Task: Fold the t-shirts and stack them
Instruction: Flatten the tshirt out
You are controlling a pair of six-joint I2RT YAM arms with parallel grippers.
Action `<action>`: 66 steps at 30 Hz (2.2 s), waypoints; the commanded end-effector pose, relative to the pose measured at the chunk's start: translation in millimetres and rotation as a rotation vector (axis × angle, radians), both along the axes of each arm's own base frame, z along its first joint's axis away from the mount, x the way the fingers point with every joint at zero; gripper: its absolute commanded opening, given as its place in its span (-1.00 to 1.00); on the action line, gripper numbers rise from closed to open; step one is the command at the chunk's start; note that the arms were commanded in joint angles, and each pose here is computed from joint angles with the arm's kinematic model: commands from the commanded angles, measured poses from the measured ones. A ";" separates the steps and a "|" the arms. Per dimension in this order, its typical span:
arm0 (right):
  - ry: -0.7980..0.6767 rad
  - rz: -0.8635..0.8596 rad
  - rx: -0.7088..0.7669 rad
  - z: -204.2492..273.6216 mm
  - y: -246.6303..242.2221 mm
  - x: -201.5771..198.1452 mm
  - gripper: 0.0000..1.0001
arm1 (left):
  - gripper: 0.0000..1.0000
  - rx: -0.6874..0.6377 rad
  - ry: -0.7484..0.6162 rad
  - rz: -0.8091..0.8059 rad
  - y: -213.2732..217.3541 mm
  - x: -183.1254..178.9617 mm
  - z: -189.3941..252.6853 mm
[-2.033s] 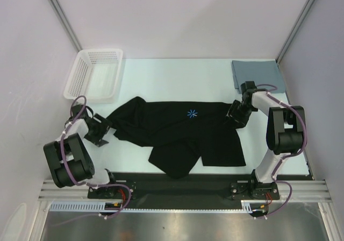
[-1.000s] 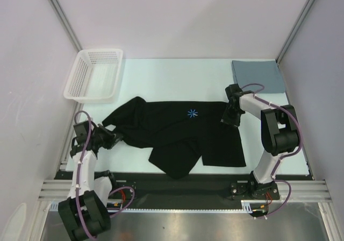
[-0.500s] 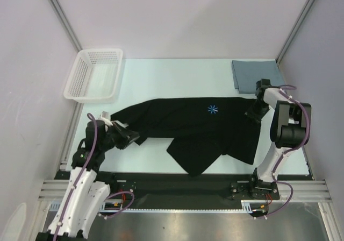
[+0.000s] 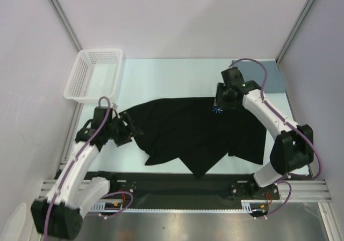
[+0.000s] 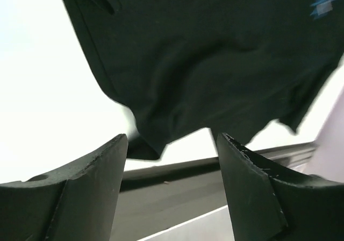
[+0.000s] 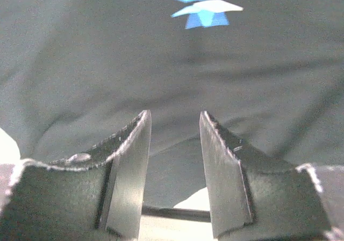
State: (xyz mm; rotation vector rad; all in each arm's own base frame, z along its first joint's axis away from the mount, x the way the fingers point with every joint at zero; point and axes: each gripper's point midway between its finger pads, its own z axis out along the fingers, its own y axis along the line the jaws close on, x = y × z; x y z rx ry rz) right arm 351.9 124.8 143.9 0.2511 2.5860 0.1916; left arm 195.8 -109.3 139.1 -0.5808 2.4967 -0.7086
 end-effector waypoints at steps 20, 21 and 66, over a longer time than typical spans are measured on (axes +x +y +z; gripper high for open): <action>0.222 0.321 0.421 -19.0 122.6 -89.9 -0.14 | -0.02 0.155 0.148 -0.082 24.7 153.6 -116.7; 0.227 0.313 0.413 -20.0 119.0 -92.2 -0.14 | -0.02 0.175 0.138 -0.096 27.8 162.2 -117.5; 0.109 0.244 0.464 10.5 59.7 -149.9 -0.08 | 0.08 0.025 0.291 0.443 -2.5 -43.3 -100.0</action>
